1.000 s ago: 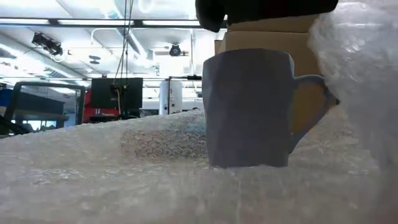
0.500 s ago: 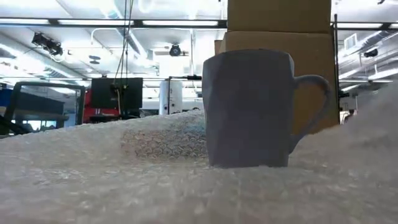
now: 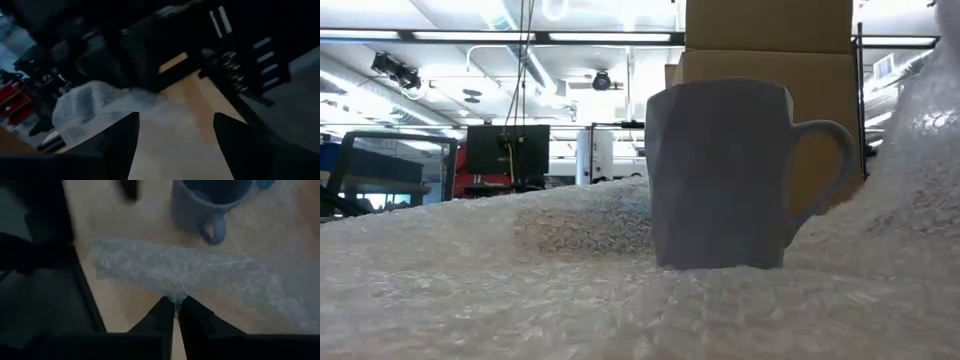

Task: Wrap mug
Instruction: Wrap the purple mug with the transparent bubble wrap

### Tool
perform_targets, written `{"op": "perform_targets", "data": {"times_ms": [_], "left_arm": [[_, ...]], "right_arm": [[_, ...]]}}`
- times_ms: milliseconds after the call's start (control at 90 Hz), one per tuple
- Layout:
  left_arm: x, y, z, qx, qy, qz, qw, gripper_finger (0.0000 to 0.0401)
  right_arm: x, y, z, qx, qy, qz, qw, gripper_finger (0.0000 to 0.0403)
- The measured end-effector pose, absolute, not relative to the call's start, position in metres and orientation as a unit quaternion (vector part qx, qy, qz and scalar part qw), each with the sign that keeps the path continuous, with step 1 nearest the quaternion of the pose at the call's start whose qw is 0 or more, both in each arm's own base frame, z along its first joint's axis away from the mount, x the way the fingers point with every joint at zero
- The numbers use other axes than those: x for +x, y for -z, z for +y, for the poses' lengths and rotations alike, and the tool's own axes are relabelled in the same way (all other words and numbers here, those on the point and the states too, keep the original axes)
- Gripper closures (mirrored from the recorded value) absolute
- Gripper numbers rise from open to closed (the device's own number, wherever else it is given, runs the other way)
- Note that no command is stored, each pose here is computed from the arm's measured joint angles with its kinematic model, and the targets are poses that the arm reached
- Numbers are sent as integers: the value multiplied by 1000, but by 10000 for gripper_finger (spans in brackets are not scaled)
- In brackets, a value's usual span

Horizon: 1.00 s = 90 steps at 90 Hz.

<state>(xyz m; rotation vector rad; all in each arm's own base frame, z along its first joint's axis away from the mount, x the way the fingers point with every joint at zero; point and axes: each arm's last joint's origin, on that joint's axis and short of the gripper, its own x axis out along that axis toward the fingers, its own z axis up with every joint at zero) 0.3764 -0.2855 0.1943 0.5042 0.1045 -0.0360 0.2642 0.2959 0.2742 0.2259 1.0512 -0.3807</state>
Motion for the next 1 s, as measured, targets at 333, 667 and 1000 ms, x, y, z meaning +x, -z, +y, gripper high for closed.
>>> {"op": "perform_targets", "data": {"times_ms": [333,667,1000], "left_arm": [[377,-190,-281,189,-35,76,978,160],[378,-190,-280,172,-19,74,982,160],[382,-190,-272,24,-77,67,995,252]], "right_arm": [[283,-281,290,132,155,491,847,403],[288,-307,292,134,134,449,873,403],[291,-310,296,144,124,428,884,396]]}}
